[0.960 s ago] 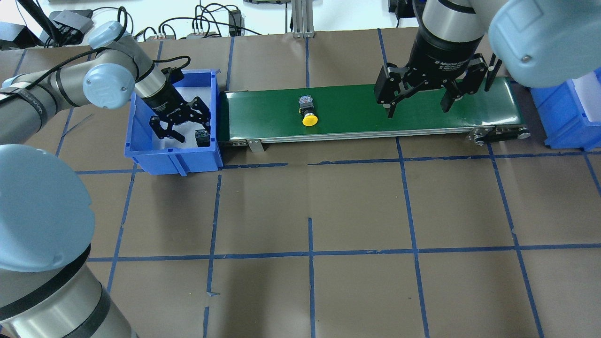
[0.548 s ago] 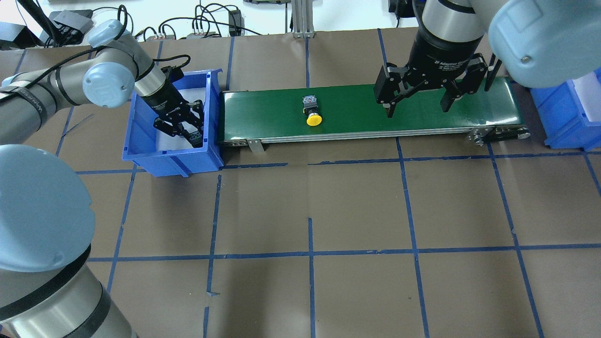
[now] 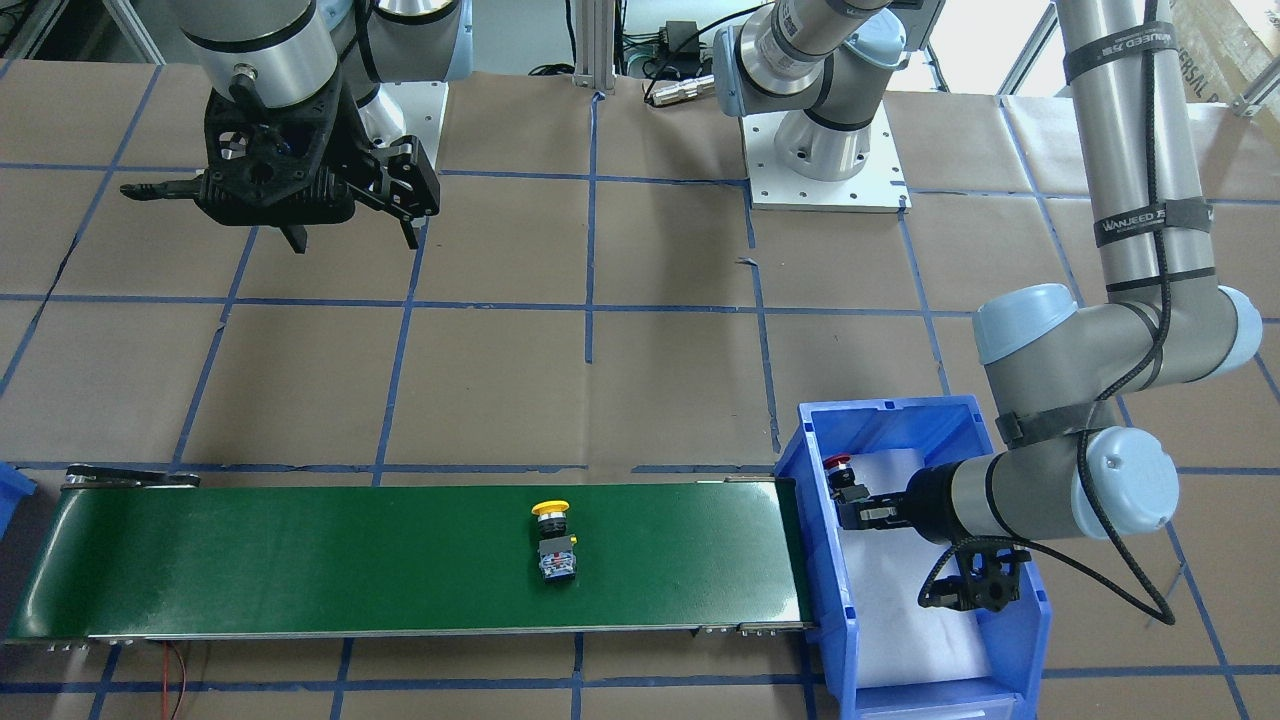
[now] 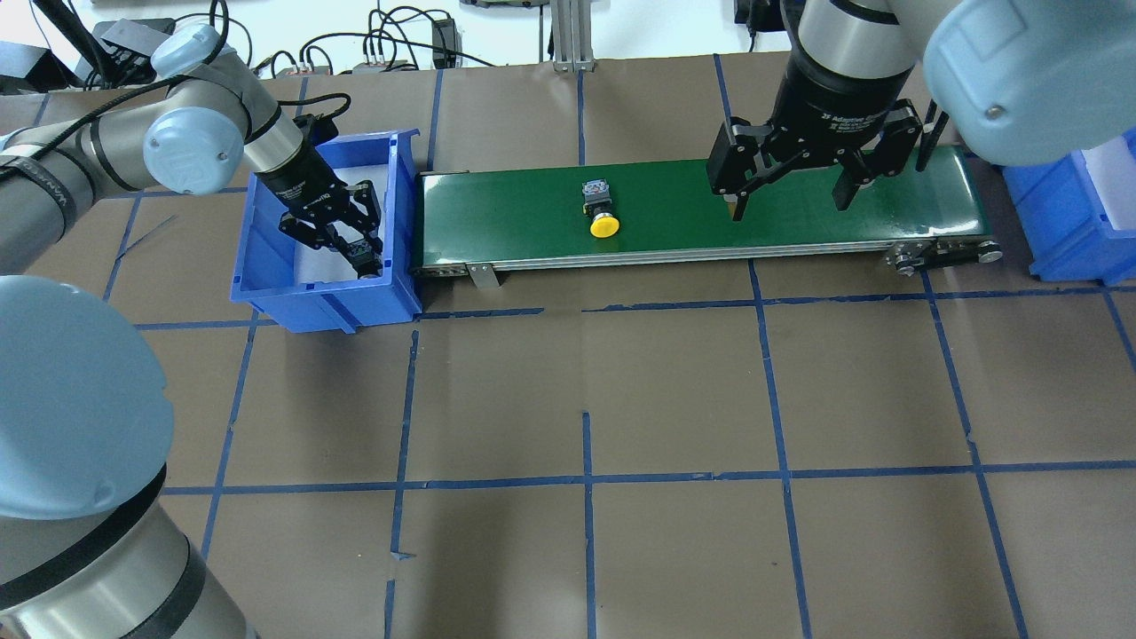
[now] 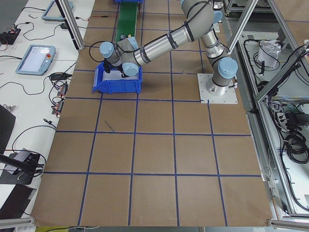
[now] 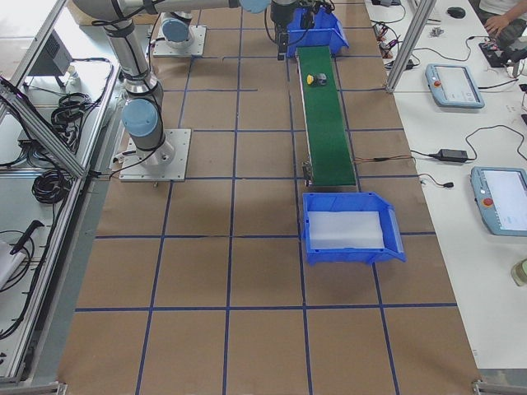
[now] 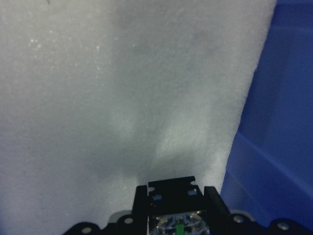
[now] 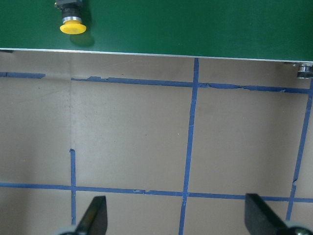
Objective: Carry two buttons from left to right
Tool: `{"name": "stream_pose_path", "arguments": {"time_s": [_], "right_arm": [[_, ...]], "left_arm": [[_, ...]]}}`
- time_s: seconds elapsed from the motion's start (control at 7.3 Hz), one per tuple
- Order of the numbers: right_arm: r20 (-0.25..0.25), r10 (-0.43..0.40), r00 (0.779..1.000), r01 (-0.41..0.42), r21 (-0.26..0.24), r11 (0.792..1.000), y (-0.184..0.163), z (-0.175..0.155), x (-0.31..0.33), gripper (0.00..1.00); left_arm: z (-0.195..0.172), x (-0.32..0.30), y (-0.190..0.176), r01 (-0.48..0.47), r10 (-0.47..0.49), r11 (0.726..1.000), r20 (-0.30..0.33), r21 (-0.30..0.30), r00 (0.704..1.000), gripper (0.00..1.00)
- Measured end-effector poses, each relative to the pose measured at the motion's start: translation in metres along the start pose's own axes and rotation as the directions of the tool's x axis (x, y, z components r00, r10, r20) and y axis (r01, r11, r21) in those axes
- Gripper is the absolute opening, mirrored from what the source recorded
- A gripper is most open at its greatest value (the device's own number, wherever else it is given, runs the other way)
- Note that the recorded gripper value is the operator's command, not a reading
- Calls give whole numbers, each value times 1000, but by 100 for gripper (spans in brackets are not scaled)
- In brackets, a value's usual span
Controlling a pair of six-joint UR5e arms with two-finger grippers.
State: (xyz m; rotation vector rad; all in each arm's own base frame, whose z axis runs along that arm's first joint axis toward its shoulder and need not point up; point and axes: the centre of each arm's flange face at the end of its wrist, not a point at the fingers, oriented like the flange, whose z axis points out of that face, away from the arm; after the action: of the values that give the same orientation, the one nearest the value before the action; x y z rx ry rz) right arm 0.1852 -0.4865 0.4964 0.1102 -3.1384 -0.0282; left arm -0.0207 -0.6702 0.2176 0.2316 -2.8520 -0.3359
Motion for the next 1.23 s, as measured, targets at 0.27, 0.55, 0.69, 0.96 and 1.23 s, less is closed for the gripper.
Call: {"name": "stream_pose_path", "arguments": {"time_s": [0.27, 0.55, 0.69, 0.96, 1.23], "right_arm": [[0, 0, 1000, 0, 0, 1000, 0, 0, 0, 100], [0, -1, 1000, 1, -5, 1000, 0, 1, 0, 100], [0, -2, 1000, 2, -6, 1000, 0, 1, 0, 100], [-1, 1, 1000, -1, -9, 1000, 0, 1, 4, 100], [-4, 6, 1000, -6, -10, 1000, -1, 1, 9, 100]], "left_arm": [[-51, 9, 0, -23, 18, 998, 86, 54, 996, 31], [-124, 35, 8, -41, 31, 996, 130, 79, 991, 30], [-147, 58, 12, -42, 30, 995, 134, 86, 991, 29], [-141, 133, 20, -41, 30, 994, 112, 96, 993, 29], [-99, 200, 23, -61, 51, 994, 105, 96, 993, 29]]}}
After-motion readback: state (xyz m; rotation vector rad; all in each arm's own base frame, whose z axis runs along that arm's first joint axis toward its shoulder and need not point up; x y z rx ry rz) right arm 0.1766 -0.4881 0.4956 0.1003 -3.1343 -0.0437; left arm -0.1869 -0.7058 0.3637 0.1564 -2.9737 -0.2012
